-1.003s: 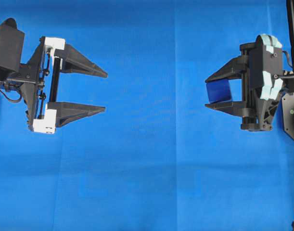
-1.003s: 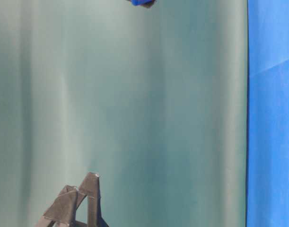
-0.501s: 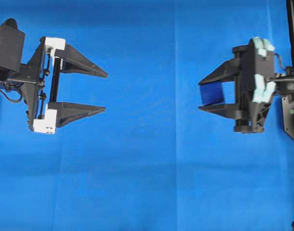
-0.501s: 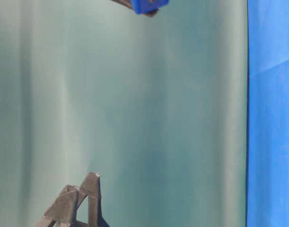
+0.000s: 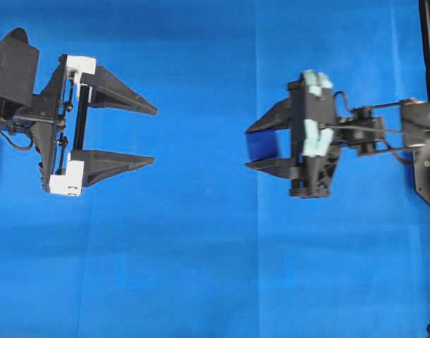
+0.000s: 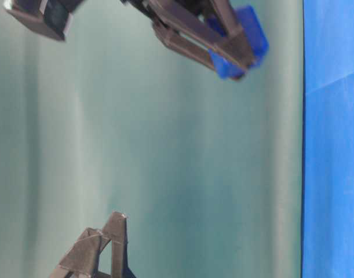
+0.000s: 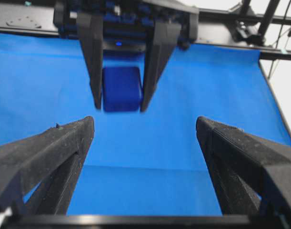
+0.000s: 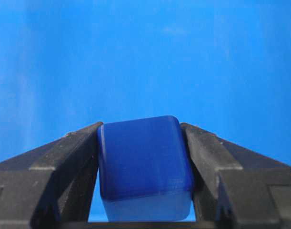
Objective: Handover the blue block to the right arm after grasping it with the left arm, then place it in the designated position.
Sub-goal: 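Move the right gripper toward table center and lower the cube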
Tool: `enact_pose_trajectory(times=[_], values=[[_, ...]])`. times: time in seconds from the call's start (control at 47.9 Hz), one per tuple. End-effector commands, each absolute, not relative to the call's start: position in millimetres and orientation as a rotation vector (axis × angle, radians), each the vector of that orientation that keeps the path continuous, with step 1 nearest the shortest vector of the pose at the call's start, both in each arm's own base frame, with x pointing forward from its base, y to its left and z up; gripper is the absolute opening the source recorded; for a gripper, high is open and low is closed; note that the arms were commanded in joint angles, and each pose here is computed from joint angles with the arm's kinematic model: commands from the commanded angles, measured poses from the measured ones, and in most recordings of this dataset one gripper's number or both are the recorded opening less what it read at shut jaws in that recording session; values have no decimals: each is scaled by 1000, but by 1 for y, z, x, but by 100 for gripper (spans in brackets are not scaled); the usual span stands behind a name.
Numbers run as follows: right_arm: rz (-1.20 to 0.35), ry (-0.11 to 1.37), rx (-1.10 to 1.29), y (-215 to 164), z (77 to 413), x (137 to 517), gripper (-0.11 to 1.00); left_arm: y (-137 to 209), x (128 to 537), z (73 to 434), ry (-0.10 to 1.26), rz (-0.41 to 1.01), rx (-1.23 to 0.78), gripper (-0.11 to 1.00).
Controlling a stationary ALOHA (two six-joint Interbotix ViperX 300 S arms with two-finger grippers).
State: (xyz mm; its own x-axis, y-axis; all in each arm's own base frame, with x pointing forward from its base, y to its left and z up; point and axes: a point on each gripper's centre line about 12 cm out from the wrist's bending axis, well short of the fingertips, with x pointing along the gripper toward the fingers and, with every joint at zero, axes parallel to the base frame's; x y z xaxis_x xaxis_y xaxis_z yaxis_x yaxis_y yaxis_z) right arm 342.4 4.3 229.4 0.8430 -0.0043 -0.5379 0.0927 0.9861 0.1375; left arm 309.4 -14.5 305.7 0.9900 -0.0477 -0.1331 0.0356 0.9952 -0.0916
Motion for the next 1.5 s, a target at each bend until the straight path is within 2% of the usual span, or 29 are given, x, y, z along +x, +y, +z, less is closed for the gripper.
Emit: enact_pose_trajectory(times=[0.0, 0.459, 0.815, 1.17, 1.483], values=[[-45, 522, 163, 3, 236, 358, 38, -14, 310, 317, 102, -41, -89, 91], [-23, 529, 195, 2, 179, 413, 37, -13, 311, 317, 103, -39, -90, 91], [-23, 549, 208, 1, 148, 442, 37, -12, 311, 317, 103, -36, -92, 91], [-51, 559, 241, -10, 123, 449, 37, -12, 311, 317, 103, -35, -90, 91], [-54, 553, 253, -10, 122, 449, 36, -11, 311, 318, 100, -32, -89, 91]])
